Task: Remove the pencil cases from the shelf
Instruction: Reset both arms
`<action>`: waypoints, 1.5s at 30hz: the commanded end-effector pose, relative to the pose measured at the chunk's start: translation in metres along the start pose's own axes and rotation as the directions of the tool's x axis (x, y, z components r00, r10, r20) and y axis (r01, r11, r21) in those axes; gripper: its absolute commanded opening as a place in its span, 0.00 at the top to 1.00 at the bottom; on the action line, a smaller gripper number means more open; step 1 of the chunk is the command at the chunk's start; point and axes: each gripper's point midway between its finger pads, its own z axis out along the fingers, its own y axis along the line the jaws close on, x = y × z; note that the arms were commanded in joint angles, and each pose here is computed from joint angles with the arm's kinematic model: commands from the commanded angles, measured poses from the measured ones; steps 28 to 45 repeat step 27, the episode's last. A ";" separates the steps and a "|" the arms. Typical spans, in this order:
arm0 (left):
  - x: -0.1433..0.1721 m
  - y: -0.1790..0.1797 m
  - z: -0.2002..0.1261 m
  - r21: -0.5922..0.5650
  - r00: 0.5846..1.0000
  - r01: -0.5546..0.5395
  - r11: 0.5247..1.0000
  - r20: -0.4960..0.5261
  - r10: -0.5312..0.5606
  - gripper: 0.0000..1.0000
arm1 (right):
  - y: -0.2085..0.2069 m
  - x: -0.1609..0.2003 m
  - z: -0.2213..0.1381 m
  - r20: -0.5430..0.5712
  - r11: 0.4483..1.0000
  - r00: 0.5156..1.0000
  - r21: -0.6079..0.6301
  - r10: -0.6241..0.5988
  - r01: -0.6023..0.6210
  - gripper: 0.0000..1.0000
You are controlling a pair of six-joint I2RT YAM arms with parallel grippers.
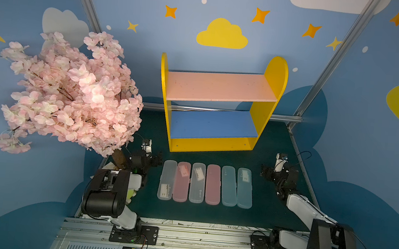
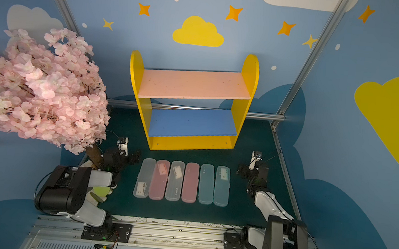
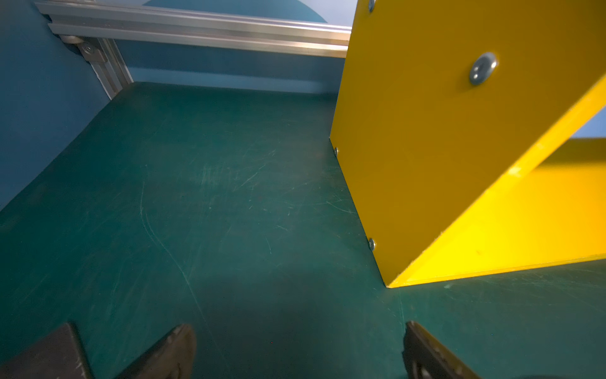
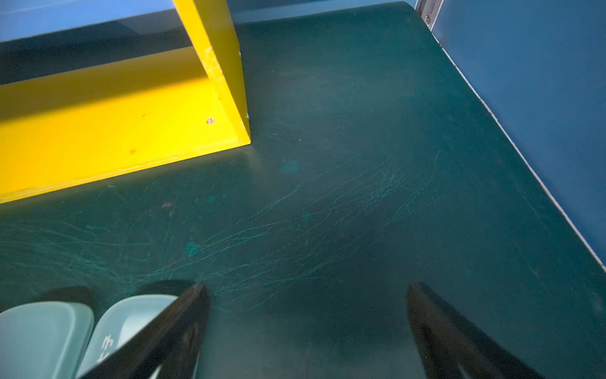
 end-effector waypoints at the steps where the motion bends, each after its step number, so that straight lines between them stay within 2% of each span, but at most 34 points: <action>1: -0.008 -0.002 0.000 0.009 1.000 -0.022 1.000 0.016 0.022 0.00 | 0.003 -0.027 0.011 0.080 0.999 0.996 -0.028 0.028 -0.026 0.01; 6: -0.009 -0.004 0.000 0.008 0.999 -0.027 1.000 0.017 0.027 0.00 | 0.006 -0.026 0.027 0.023 0.999 1.000 -0.041 -0.022 0.023 0.01; 8: -0.008 -0.004 0.000 0.008 1.000 -0.027 1.000 0.015 0.027 0.00 | 0.009 -0.024 0.033 0.058 0.998 0.998 -0.053 -0.014 0.017 0.01; 9: -0.008 -0.004 0.000 0.007 1.000 -0.027 1.000 0.015 0.027 0.00 | 0.017 -0.021 0.033 0.061 0.994 0.997 -0.100 -0.044 0.050 0.01; 13: -0.008 -0.004 0.000 0.007 1.000 -0.028 1.000 0.014 0.028 0.00 | 0.028 -0.017 0.037 0.140 0.986 0.984 -0.109 -0.108 0.124 0.01; 17: -0.008 -0.004 0.000 0.008 0.999 -0.029 1.000 0.014 0.028 0.00 | 0.027 -0.011 0.038 0.069 0.990 0.993 -0.096 -0.100 0.107 0.01; 45: -0.008 -0.005 0.000 0.010 0.999 -0.032 0.999 0.015 0.032 0.00 | 0.028 -0.012 0.038 0.075 0.989 0.992 -0.095 -0.104 0.110 0.01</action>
